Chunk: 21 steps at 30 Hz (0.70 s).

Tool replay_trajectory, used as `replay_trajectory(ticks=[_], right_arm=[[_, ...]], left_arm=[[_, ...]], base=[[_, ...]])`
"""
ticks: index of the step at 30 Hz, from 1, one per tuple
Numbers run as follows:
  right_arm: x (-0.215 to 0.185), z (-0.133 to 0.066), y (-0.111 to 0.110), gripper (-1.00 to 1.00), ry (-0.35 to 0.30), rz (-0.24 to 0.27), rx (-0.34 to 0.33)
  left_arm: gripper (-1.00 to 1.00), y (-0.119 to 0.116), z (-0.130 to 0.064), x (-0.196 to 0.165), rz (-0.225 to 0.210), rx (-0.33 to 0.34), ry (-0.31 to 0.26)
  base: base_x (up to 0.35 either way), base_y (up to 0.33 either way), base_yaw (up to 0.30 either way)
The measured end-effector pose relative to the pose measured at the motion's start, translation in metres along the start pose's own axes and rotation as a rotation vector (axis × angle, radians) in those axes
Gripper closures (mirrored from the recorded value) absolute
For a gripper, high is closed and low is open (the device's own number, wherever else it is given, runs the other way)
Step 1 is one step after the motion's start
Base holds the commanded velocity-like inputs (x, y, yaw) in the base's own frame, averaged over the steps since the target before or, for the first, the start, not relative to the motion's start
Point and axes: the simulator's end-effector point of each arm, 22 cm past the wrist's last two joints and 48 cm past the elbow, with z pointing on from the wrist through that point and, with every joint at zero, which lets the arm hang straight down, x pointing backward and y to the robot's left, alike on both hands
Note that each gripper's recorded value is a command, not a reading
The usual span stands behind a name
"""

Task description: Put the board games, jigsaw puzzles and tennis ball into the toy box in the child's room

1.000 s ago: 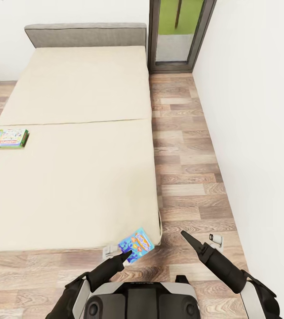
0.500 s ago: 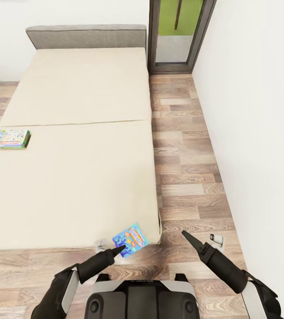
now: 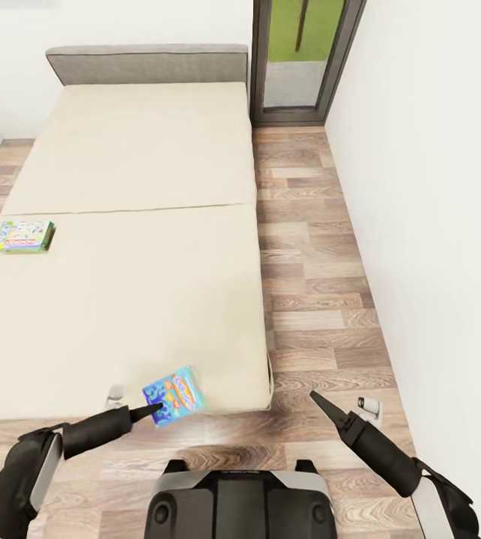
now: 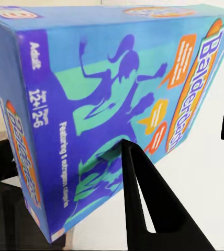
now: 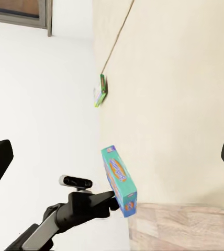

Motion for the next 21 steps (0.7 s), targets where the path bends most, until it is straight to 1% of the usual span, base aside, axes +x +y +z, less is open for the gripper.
replay_trajectory(ticks=[4,6,7,10,12,14,15,16,17,21], right_arm=[[0.001,-0.003,0.002,-1.00,0.002,0.004,0.006],[0.001,-0.004,0.002,-1.00,0.004,0.005,0.010],[0.001,-0.004,0.003,-1.00,0.005,0.006,0.011],[0.002,-0.006,0.005,-1.00,0.011,0.012,0.013],[0.003,-0.007,0.003,-1.00,0.018,0.017,0.030],[0.004,-0.007,0.001,-1.00,0.021,0.017,0.048],[0.004,-0.008,-0.003,-1.00,0.023,0.016,0.072],[0.004,-0.009,-0.008,-1.00,0.025,0.018,0.098],[0.005,-0.010,-0.010,-1.00,0.026,0.021,0.110],[0.009,-0.012,-0.014,-1.00,0.038,0.040,0.143]], left_arm=[[1.00,0.001,-0.023,-0.007,-0.011,-0.020,0.023],[1.00,0.001,-0.046,-0.016,-0.013,-0.025,0.039],[1.00,0.000,-0.052,-0.018,-0.012,-0.022,0.043],[1.00,-0.008,-0.070,-0.024,-0.005,0.004,0.052],[1.00,-0.027,-0.090,-0.033,0.013,0.072,0.061],[1.00,-0.036,-0.098,-0.035,0.022,0.104,0.069],[1.00,-0.042,-0.104,-0.037,0.029,0.124,0.073],[1.00,-0.042,-0.108,-0.038,0.034,0.116,0.078],[1.00,-0.042,-0.110,-0.038,0.036,0.113,0.080],[1.00,-0.043,-0.117,-0.039,0.045,0.101,0.084]], base=[[0.000,0.000,0.000],[0.000,0.000,0.000],[0.000,0.000,0.000],[0.000,0.000,0.000],[0.000,0.000,0.000],[0.000,0.000,0.000],[0.000,0.000,0.000],[0.000,0.000,0.000],[0.000,0.000,0.000],[-0.005,0.000,0.000]])
